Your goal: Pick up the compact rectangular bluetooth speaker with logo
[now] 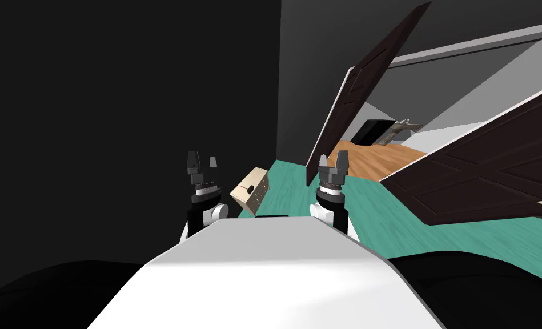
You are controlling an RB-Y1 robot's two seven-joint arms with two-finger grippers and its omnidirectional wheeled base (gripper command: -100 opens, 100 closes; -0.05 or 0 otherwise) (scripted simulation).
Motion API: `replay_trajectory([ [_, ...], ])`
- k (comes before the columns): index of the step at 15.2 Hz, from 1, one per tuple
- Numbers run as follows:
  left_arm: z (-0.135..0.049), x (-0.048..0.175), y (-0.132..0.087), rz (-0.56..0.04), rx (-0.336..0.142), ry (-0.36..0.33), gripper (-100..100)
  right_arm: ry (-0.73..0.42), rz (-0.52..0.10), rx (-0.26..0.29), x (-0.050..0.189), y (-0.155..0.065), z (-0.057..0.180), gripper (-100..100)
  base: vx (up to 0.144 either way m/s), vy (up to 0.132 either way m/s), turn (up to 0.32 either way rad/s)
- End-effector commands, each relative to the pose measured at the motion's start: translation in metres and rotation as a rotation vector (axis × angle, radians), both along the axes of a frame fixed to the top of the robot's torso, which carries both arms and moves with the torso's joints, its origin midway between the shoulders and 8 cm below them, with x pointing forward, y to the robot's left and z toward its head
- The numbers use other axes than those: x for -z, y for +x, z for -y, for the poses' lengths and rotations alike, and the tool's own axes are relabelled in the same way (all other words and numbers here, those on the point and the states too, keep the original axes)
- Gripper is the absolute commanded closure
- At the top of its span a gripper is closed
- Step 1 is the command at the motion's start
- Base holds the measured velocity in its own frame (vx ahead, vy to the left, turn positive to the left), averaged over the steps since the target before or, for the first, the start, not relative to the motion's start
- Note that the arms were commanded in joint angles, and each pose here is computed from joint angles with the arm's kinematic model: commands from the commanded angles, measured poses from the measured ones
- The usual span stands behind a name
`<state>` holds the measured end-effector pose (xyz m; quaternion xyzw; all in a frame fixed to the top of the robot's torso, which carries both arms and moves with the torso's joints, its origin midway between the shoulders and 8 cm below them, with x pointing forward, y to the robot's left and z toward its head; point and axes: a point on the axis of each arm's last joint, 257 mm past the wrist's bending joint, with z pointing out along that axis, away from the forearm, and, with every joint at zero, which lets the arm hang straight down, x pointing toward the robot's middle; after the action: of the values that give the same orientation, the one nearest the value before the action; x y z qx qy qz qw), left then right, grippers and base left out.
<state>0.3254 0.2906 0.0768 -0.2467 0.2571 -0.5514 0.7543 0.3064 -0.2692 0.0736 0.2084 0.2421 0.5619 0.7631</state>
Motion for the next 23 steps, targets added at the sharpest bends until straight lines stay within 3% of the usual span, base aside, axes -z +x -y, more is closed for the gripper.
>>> replay_trajectory([
  [1,-0.001,0.009,0.01,-0.039,0.01,0.002,-100,0.0,0.0,0.0,0.0,0.0,0.0,0,0.014,-0.013,0.021],
  [8,-0.009,0.045,0.042,-0.175,0.03,-0.014,-100,0.0,0.0,0.0,0.0,0.0,0.0,0,0.041,-0.045,0.046],
  [9,-0.013,0.058,0.052,-0.22,0.034,-0.024,-100,0.0,0.0,0.0,0.0,0.0,0.0,0,0.042,-0.049,0.04],
  [10,-0.013,0.058,0.052,-0.22,0.034,-0.024,-100,0.0,0.0,0.0,0.0,0.0,0.0,0,0.042,-0.041,0.046],
  [15,-0.027,0.103,0.081,-0.368,0.04,-0.068,-100,0.0,0.0,0.0,0.0,0.0,0.0,0,0.054,-0.049,0.051],
  [17,-0.027,0.106,0.083,-0.381,0.039,-0.07,-100,0.0,0.0,0.0,0.0,0.0,0.0,0,0.048,-0.049,0.042],
  [20,-0.039,0.14,0.1,-0.48,0.039,-0.109,-100,0.0,0.0,0.0,0.0,0.0,0.0,0,0.04,-0.051,0.049],
  [22,-0.04,0.146,0.102,-0.503,0.037,-0.114,-100,0.0,0.0,0.0,0.0,0.0,0.0,0,0.042,-0.055,0.05],
  [23,-0.047,0.162,0.109,-0.548,0.036,-0.136,-100,0.0,0.0,0.0,0.0,0.0,0.0,0,0.051,-0.043,0.056],
])
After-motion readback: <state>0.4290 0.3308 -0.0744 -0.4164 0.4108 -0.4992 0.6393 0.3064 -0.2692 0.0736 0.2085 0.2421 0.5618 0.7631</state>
